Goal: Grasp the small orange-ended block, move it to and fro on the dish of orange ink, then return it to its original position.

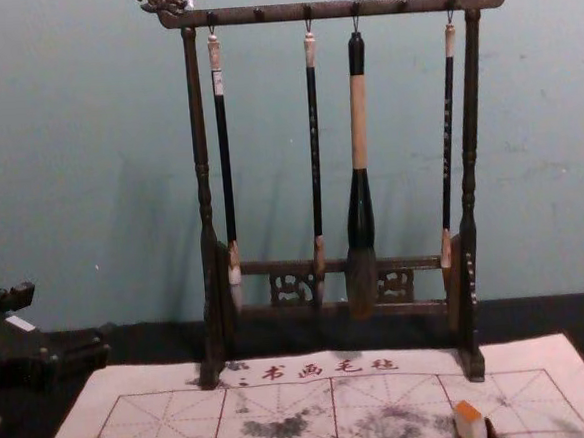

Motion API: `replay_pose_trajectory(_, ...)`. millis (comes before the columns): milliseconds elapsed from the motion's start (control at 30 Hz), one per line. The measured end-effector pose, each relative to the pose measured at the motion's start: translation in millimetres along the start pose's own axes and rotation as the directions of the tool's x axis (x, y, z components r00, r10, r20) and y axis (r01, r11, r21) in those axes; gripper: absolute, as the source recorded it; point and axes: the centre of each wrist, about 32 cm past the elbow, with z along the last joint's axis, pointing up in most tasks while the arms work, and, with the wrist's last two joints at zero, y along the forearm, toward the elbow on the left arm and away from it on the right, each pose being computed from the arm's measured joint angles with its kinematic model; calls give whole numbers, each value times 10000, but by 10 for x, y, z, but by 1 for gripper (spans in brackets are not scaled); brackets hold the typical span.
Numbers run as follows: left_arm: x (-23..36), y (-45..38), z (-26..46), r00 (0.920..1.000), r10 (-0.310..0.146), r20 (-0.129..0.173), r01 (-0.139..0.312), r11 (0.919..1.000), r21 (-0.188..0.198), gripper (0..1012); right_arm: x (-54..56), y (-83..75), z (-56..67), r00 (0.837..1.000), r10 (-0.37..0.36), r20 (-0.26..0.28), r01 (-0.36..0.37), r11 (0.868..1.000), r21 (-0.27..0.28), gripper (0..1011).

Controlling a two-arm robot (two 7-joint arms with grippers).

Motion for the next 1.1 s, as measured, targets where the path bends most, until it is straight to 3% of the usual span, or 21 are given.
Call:
replay_pose_trajectory(300, 0, 0, 0, 10000, 0, -1, 0, 10000, 0, 1002, -165, -258, 29, 9951, 985, -69, -984, 9951, 45, 1002)
replay_pose_trajectory(467, 0, 0, 0, 10000, 0, 0, 0, 10000, 0, 1001, -268, -415, 46, 9844, 1760, 43, -1761, 9844, 21, 1002)
replay_pose_trajectory(567, 0, 0, 0, 10000, 1, -1, -1, 10000, 0, 1001, -344, -501, 47, 9715, 2368, 88, -2368, 9715, -74, 1002)
replay_pose_trajectory(900, 0, 0, 0, 10000, 0, -1, 0, 10000, 0, 1001, -534, -566, 47, 9383, 3424, 491, -3419, 9396, -193, 1002)
replay_pose_trajectory(1100, 0, 0, 0, 10000, 0, 0, 0, 10000, 0, 1001, -656, -473, 31, 9376, 3437, 530, -3435, 9391, -121, 1002)
